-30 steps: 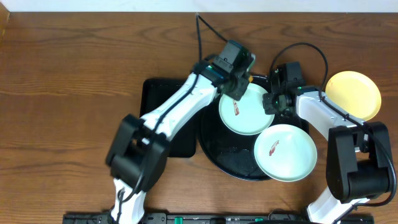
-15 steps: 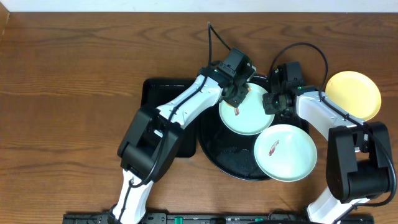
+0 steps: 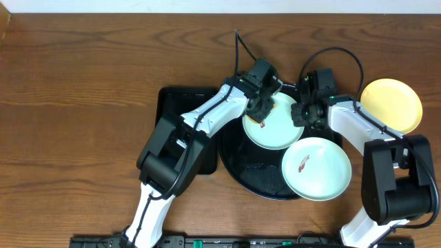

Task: Clean dirty plates on tray and stack at the side
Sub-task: 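Scrub the red stain on the upper green plate with the sponge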

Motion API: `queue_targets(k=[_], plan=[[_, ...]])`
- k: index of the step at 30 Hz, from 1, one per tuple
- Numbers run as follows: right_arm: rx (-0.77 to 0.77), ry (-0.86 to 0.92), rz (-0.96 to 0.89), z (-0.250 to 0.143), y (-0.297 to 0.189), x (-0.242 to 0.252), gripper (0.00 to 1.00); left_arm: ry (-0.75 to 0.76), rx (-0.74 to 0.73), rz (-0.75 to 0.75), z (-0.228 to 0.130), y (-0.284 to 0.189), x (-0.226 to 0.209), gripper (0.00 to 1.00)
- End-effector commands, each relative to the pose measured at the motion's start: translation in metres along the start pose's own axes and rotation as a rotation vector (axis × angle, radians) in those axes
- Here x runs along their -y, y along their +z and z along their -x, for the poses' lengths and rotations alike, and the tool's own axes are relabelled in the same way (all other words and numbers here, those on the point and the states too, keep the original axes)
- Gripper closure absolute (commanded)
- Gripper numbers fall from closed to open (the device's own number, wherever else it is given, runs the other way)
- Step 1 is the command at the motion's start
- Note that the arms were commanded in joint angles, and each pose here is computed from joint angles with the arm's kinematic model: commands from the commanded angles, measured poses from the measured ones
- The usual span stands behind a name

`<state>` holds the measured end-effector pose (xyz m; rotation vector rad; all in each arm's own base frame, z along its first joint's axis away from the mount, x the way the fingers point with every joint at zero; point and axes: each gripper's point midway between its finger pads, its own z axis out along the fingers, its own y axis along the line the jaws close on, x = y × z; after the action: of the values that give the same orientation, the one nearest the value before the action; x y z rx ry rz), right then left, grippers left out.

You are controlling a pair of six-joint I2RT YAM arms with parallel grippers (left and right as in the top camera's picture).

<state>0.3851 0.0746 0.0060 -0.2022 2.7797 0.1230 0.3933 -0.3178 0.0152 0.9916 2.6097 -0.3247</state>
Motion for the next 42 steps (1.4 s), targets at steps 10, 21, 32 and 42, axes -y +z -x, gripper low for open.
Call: queue_targets(k=[10,21,32,42], plan=[[-0.007,-0.006,0.006,-0.002,0.003,0.001,0.88,0.003,0.009,0.016,0.001,-0.011,-0.001,0.71],[-0.007,-0.006,0.006,-0.002,0.003,0.001,0.88,0.004,0.020,0.016,0.004,-0.017,-0.001,0.69],[-0.007,-0.006,0.006,-0.002,0.003,0.001,0.99,0.002,-0.008,0.015,-0.005,-0.005,-0.002,0.80],[-0.007,-0.006,0.006,-0.002,0.003,0.001,0.98,0.003,-0.028,0.016,-0.015,0.003,-0.002,0.92]])
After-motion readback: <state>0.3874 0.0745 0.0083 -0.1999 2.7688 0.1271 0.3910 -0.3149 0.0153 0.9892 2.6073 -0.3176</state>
